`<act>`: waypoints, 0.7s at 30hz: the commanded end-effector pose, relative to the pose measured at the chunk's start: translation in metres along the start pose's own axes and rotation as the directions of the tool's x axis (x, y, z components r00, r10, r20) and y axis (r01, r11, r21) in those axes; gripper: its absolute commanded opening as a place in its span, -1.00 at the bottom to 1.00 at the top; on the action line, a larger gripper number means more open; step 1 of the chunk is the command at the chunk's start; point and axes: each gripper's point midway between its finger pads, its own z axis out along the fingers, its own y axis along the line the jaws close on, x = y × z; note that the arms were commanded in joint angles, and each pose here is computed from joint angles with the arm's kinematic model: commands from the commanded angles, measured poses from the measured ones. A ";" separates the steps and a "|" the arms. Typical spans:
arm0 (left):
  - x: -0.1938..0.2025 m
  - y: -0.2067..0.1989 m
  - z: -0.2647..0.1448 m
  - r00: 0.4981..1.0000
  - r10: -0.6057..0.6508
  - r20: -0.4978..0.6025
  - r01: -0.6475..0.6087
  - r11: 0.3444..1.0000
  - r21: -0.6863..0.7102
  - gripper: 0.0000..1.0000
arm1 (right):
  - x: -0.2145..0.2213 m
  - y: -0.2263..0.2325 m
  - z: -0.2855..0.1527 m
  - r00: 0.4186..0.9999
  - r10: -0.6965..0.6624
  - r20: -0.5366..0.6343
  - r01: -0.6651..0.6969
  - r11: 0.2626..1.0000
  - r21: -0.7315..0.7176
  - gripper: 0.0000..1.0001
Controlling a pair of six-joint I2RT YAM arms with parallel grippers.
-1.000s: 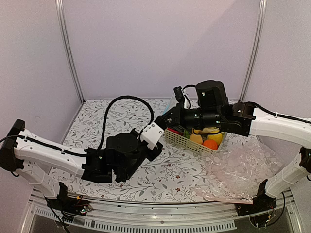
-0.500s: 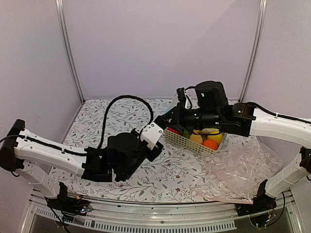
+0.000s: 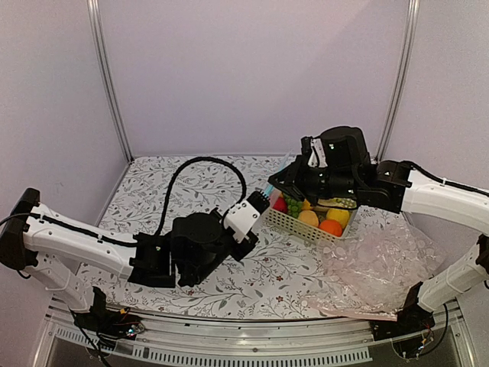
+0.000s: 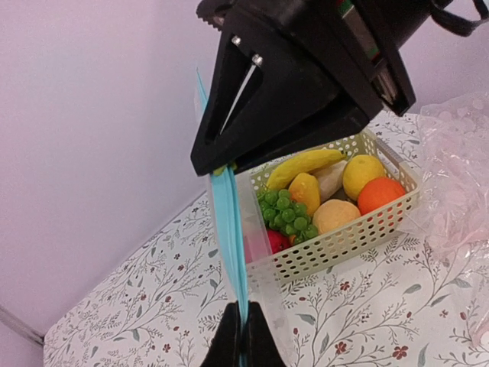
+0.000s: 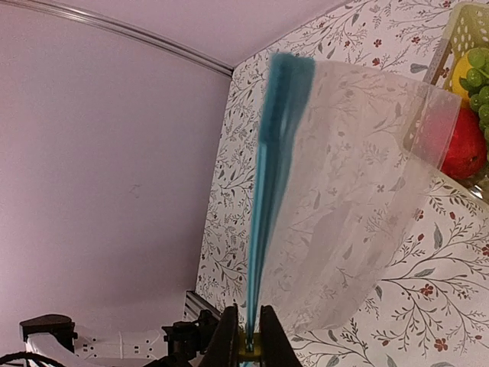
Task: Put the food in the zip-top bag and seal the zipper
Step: Unzip the zipper from the zipper food storage bag.
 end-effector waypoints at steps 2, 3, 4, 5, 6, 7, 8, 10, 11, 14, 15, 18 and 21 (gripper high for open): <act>0.009 -0.002 -0.004 1.000 0.014 -0.020 -0.013 0.999 0.042 -1.00 | -0.031 -0.021 -0.013 0.992 0.003 0.123 -0.014 0.996 0.083 -0.85; 0.009 -0.002 -0.004 1.000 0.012 -0.020 -0.011 0.999 0.044 -1.00 | -0.031 -0.023 -0.014 0.992 -0.003 0.125 -0.009 0.996 0.092 -0.85; 0.010 -0.002 -0.005 1.000 0.010 -0.021 -0.009 0.999 0.046 -1.00 | -0.033 -0.025 -0.015 0.991 -0.005 0.131 -0.009 0.995 0.100 -0.85; 0.010 -0.002 -0.006 1.000 0.008 -0.020 -0.007 0.999 0.048 -1.00 | -0.035 -0.028 -0.016 0.991 -0.007 0.136 -0.008 0.994 0.109 -0.85; 0.011 -0.001 -0.006 1.000 0.005 -0.021 -0.003 0.999 0.049 -1.00 | -0.037 -0.031 -0.017 0.990 -0.008 0.142 -0.009 0.993 0.118 -0.85; 0.012 -0.001 -0.007 1.000 0.001 -0.021 0.001 0.999 0.052 -1.00 | -0.040 -0.033 -0.018 0.989 -0.012 0.146 -0.007 0.992 0.125 -0.85; 0.012 -0.002 -0.007 1.000 -0.003 -0.021 0.004 0.998 0.056 -1.00 | -0.042 -0.037 -0.018 0.989 -0.011 0.150 -0.009 0.991 0.136 -0.85; 0.014 -0.003 -0.008 1.000 -0.007 -0.023 0.008 0.998 0.064 -1.00 | -0.046 -0.042 -0.019 0.987 -0.013 0.158 -0.011 0.988 0.151 -0.85; 0.015 -0.003 -0.008 1.000 -0.005 -0.027 0.007 0.998 0.067 -1.00 | -0.048 -0.044 -0.020 0.987 -0.014 0.161 -0.012 0.987 0.158 -0.85; 0.021 -0.005 -0.008 0.999 0.019 -0.047 -0.015 0.997 0.070 -1.00 | -0.054 -0.049 -0.021 0.986 -0.010 0.168 -0.019 0.985 0.169 -0.85; 0.024 -0.005 -0.008 0.998 0.025 -0.053 -0.022 0.997 0.069 -1.00 | -0.055 -0.050 -0.022 0.985 -0.009 0.171 -0.021 0.985 0.172 -0.84; 0.029 -0.007 -0.009 0.998 0.031 -0.063 -0.026 0.996 0.082 -1.00 | -0.059 -0.051 -0.025 0.983 -0.009 0.181 -0.023 0.984 0.175 -0.84; 0.034 -0.008 -0.010 0.997 0.036 -0.075 -0.029 0.996 0.088 -1.00 | -0.061 -0.053 -0.026 0.983 -0.007 0.181 -0.026 0.983 0.180 -0.84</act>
